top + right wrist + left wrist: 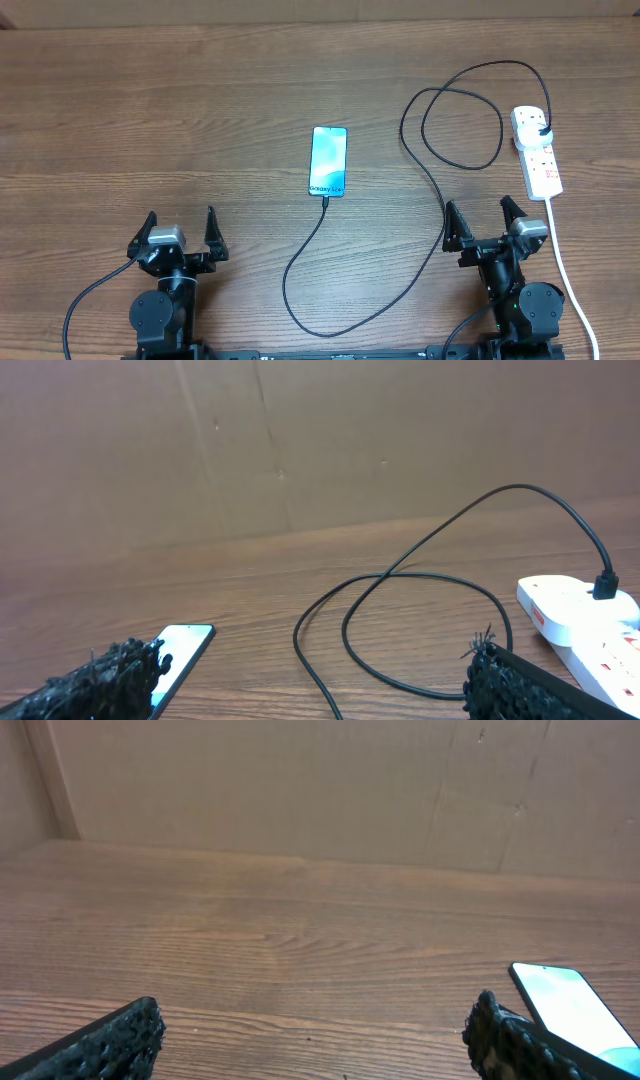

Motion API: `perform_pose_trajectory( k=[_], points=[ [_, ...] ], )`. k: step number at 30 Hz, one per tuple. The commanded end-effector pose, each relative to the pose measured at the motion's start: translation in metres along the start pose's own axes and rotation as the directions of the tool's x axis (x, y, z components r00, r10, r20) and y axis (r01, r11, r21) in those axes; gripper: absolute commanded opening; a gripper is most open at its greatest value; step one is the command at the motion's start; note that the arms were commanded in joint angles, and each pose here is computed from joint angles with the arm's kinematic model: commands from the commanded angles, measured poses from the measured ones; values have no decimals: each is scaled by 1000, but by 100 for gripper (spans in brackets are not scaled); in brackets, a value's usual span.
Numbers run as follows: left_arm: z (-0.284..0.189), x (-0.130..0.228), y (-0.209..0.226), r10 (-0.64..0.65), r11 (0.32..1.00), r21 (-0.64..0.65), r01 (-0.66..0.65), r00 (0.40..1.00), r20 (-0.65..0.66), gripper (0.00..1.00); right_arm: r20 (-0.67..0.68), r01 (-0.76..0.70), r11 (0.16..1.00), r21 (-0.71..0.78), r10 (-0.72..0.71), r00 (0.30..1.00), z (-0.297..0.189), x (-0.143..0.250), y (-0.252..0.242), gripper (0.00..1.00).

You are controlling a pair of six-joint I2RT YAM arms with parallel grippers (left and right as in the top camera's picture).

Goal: Plug charger to phone and switch on socket

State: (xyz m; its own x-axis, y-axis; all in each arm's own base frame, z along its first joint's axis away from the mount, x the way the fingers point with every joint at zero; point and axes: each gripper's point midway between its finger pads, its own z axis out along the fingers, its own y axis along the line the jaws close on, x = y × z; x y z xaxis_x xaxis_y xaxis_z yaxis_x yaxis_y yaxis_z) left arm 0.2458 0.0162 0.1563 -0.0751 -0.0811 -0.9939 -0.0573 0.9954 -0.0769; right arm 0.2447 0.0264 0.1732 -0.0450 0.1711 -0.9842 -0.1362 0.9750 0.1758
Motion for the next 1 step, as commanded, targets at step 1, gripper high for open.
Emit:
perform_pose_trajectory(
  k=[1],
  points=[
    [0, 0, 3, 18, 1000, -13, -18, 1000, 5, 100, 5, 1, 1000, 10, -1, 1000, 0, 2, -2, 100]
  ],
)
